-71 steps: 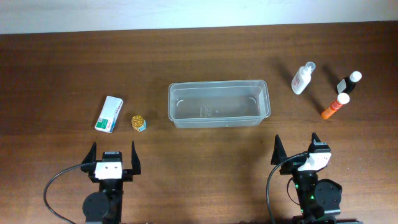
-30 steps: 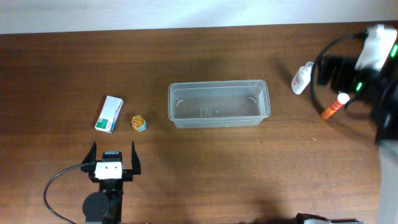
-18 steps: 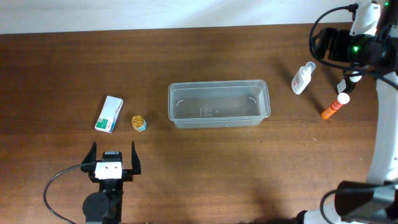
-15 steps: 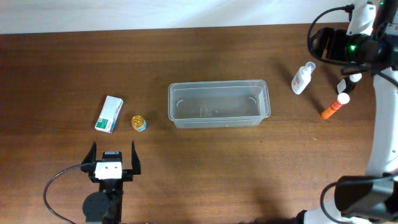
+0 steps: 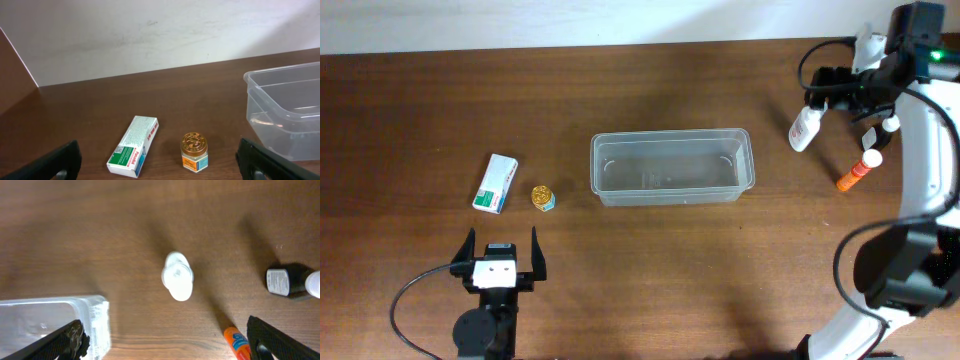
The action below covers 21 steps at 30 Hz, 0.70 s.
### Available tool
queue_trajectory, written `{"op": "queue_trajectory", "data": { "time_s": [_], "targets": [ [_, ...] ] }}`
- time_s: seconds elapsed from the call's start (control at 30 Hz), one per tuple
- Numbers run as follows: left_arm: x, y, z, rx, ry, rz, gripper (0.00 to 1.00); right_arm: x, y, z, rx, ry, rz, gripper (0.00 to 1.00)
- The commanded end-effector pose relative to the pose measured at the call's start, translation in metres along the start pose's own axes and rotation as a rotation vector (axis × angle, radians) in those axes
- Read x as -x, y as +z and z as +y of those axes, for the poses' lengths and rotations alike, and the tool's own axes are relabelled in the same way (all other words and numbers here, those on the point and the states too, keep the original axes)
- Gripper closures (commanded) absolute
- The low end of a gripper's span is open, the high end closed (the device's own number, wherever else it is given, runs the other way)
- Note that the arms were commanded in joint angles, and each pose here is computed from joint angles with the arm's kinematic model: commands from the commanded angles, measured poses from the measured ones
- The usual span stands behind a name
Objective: Pack container
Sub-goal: 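Move the right gripper over the white pump bottle and grasp it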
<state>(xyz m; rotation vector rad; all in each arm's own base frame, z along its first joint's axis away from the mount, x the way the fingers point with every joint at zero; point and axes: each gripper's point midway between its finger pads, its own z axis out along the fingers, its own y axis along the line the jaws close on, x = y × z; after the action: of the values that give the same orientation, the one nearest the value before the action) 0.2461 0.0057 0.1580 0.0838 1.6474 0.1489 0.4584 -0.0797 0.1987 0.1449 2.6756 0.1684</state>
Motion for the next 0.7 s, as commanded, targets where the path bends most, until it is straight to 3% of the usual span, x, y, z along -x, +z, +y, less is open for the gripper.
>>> {"op": "queue_trajectory", "data": {
  "time_s": [0.0,0.67],
  "targets": [
    [0.000,0.000,0.000,-0.004,0.016,-0.004,0.00,-0.004,0.018,-0.010,-0.044,-0.030,0.046,0.04],
    [0.000,0.000,0.000,-0.004,0.016,-0.004,0.01,-0.021,0.097,-0.015,-0.164,-0.149,0.190,0.07]
  ]
}}
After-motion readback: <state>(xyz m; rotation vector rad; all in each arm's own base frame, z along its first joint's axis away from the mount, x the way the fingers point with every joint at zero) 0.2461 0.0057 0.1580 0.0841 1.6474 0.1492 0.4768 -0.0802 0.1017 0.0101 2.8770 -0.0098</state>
